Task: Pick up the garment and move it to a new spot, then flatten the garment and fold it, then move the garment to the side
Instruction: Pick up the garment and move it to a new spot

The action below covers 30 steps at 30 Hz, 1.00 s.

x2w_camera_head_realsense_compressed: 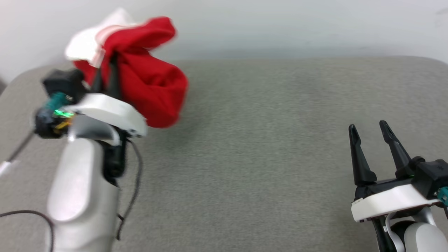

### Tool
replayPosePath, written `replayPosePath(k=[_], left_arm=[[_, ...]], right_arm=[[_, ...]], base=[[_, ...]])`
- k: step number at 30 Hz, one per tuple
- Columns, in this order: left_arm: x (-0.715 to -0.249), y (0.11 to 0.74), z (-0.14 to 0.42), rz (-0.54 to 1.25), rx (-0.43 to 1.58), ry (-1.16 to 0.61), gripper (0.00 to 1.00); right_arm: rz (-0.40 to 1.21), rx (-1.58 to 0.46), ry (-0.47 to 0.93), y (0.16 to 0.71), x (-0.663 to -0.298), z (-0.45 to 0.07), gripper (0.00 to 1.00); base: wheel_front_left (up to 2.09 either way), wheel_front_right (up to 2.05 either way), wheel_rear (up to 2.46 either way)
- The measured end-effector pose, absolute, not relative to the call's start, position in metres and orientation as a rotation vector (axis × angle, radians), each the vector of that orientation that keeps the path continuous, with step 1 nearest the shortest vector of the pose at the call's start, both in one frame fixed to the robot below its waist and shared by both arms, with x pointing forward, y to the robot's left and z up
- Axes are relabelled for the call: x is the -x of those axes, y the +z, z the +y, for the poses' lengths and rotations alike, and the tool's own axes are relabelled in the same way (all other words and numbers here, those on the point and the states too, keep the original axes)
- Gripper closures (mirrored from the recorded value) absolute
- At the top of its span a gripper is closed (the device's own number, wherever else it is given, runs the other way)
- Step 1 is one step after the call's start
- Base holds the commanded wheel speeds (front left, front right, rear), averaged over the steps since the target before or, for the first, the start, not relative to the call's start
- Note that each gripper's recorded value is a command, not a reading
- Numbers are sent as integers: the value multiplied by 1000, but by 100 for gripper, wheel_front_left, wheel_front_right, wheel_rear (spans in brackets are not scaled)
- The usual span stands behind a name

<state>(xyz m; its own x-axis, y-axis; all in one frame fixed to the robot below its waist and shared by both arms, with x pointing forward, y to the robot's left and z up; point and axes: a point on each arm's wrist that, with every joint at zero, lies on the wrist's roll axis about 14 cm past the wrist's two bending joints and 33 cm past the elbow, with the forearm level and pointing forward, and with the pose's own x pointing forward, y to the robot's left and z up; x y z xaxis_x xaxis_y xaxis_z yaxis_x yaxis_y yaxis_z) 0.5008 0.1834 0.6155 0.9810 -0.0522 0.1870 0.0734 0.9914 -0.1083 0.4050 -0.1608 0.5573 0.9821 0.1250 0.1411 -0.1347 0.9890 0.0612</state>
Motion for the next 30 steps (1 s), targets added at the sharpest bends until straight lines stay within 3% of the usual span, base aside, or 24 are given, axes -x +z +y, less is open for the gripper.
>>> replayPosePath(k=[9, 17, 18, 19, 20, 24, 30], left_arm=[[-477, 574, 25, -60, 197, -459, 100], [-423, 451, -19, 289, 221, -558, 100], [-413, 437, -21, 333, 214, -568, 85], [-405, 427, -23, 369, 206, -580, 50], [-398, 421, -25, 388, 205, -589, 0], [-389, 422, -28, 370, 209, -608, 0], [-393, 470, -28, 177, 275, -584, 0]], right_arm=[[-144, -73, -3, 561, -377, -206, 0], [-82, -103, -56, 536, -376, -222, 0], [-81, -101, -58, 535, -376, -223, 0], [-79, -102, -57, 533, -377, -223, 0], [-77, -102, -55, 532, -379, -222, 0], [-81, -99, -25, 533, -386, -212, 0], [-102, -84, 12, 542, -388, -201, 0]], base=[[0, 0, 0], [0, 0, 0], [0, 0, 0], [0, 0, 0], [0, 0, 0], [0, 0, 0], [0, 0, 0]])
